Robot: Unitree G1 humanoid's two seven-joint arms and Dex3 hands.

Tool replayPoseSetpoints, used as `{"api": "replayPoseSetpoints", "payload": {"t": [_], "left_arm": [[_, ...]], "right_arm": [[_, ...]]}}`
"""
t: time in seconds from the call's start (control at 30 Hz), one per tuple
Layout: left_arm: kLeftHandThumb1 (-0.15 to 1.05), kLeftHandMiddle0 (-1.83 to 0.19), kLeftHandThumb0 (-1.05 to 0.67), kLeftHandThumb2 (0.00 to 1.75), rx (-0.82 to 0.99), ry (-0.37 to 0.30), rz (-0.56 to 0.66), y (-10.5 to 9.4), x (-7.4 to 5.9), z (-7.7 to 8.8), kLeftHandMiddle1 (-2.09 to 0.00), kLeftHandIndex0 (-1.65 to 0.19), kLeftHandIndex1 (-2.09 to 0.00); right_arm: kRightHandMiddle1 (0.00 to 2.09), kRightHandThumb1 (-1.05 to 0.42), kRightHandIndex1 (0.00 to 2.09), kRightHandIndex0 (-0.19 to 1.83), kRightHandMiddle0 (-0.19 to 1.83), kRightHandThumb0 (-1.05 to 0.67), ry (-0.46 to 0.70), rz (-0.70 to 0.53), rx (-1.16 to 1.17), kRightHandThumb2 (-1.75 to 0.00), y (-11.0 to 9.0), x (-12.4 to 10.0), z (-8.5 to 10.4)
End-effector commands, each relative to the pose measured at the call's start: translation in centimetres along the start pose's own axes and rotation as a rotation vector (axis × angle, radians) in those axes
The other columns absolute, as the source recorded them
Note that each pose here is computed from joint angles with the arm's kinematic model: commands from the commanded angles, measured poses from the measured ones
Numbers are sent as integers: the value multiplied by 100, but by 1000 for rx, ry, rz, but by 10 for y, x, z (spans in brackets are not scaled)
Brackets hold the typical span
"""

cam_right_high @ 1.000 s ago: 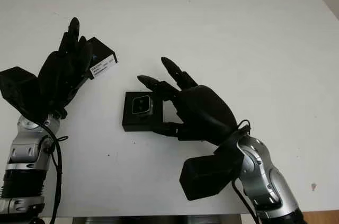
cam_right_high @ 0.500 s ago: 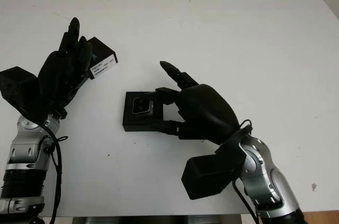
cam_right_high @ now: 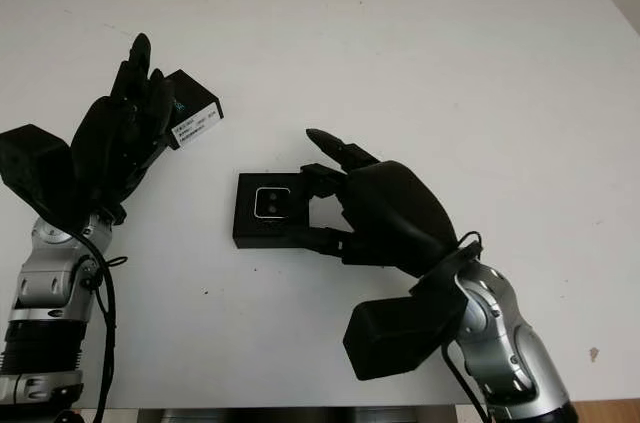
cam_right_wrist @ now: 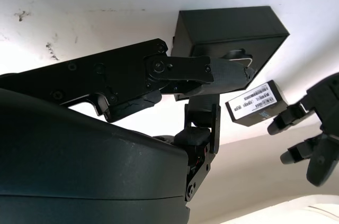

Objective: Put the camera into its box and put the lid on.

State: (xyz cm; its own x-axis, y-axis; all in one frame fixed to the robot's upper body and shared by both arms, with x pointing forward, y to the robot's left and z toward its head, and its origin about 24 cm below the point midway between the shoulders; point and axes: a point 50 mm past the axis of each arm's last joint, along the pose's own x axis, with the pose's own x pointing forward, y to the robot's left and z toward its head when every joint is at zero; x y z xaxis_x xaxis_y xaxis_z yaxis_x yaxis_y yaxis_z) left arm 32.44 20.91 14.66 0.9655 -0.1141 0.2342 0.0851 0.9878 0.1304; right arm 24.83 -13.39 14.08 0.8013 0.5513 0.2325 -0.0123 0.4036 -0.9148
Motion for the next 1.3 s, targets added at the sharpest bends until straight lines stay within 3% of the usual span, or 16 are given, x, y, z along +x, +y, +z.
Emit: {"api": "replayPoseSetpoints", "payload": {"t": [0.0,0.2,0.33,0.47,0.57,0.8,0.9,1.03,1.17,1.27], "left_arm": [[105,19,-77,45,11,-4,8,5,-4,1,0,19,0],[105,19,-76,45,17,-8,6,5,-4,1,0,19,0],[105,19,-76,46,18,-7,6,5,-3,1,0,19,0],[105,19,-76,45,19,-10,9,7,-2,2,0,19,0],[105,19,-75,46,20,-25,22,8,-1,5,0,19,0],[105,19,-74,45,47,-75,48,15,0,14,0,19,0],[105,19,-75,46,146,-97,64,21,1,20,0,19,0],[105,19,-78,45,418,-124,95,29,3,29,0,19,0],[105,19,-85,30,684,-105,122,39,8,32,0,19,0],[105,19,-93,20,839,-55,110,44,15,32,0,19,0]], "right_arm": [[164,-105,8,31,61,-67,12,7,-2,-41,3,-3,1],[165,-105,8,34,58,-68,28,27,-30,-40,7,-3,-1],[151,-105,7,32,42,-69,32,8,-1,-40,5,-1,0],[127,-105,8,35,22,-65,19,-174,126,-36,-1,4,0],[116,-105,9,39,18,-64,15,-301,273,-30,-5,11,-3],[94,-105,8,39,2,-68,66,-464,490,-32,-17,24,-15],[88,-105,7,37,1,-68,79,-514,560,-33,-23,28,-20],[93,-105,7,38,-3,-67,98,-552,602,-35,-31,32,-25],[102,-105,7,37,-8,-65,95,-582,614,-35,-34,35,-29],[106,-105,8,38,-11,-65,110,-590,602,-36,-36,36,-34]]}}
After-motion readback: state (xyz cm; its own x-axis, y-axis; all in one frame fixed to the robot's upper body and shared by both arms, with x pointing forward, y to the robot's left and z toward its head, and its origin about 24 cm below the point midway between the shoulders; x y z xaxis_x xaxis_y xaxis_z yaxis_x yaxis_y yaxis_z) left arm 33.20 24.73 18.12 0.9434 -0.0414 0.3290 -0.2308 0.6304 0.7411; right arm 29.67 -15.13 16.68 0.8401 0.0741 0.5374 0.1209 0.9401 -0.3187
